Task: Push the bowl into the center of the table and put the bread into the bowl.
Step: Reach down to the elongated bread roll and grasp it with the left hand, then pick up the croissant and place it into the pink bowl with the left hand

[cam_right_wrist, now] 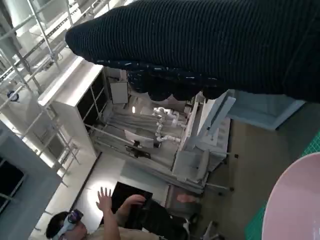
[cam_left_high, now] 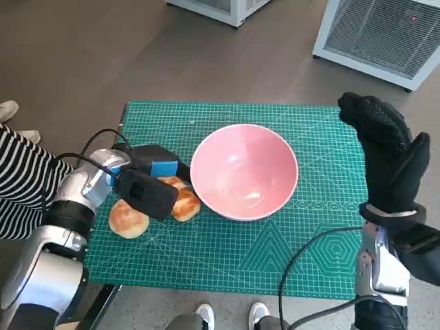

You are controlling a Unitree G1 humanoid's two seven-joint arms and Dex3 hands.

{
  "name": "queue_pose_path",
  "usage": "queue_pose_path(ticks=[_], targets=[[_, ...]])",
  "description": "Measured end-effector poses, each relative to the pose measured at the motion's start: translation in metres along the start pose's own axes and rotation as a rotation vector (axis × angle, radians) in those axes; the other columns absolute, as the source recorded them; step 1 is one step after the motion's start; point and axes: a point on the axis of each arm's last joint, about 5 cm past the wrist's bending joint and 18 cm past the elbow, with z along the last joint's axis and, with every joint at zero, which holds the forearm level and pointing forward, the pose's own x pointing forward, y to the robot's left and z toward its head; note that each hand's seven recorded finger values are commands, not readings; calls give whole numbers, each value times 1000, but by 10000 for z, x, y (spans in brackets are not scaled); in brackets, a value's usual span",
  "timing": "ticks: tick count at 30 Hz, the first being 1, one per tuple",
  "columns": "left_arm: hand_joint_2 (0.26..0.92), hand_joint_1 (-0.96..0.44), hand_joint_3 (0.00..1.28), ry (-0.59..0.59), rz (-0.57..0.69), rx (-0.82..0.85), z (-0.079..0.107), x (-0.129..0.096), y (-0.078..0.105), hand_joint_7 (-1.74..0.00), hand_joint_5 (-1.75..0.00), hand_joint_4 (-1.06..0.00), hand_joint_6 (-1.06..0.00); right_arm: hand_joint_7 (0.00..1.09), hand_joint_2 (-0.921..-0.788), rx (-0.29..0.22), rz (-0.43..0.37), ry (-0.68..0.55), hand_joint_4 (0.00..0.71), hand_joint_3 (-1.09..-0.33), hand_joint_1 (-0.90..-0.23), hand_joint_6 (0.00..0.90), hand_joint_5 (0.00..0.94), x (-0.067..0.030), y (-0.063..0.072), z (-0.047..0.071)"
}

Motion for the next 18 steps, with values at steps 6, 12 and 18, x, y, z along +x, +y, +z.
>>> queue_pose_path(ticks=[6, 12, 18], targets=[[875, -22, 52, 27, -29, 40, -9, 19, -25, -639, -605, -748, -694, 493, -921, 0, -2, 1, 138, -716, -707, 62, 1, -3, -2, -1], [911, -2, 40, 23, -31, 66, -10, 22, -24, -1085, -1054, -744, -662, 495, -921, 1, -2, 1, 139, -715, -706, 62, 1, -4, -2, -2], [912, 1, 29, -10, -8, 78, -22, -26, 30, -1134, -1063, -756, -680, 496, -921, 2, -2, 1, 139, -715, -706, 62, 1, -5, 0, -3]])
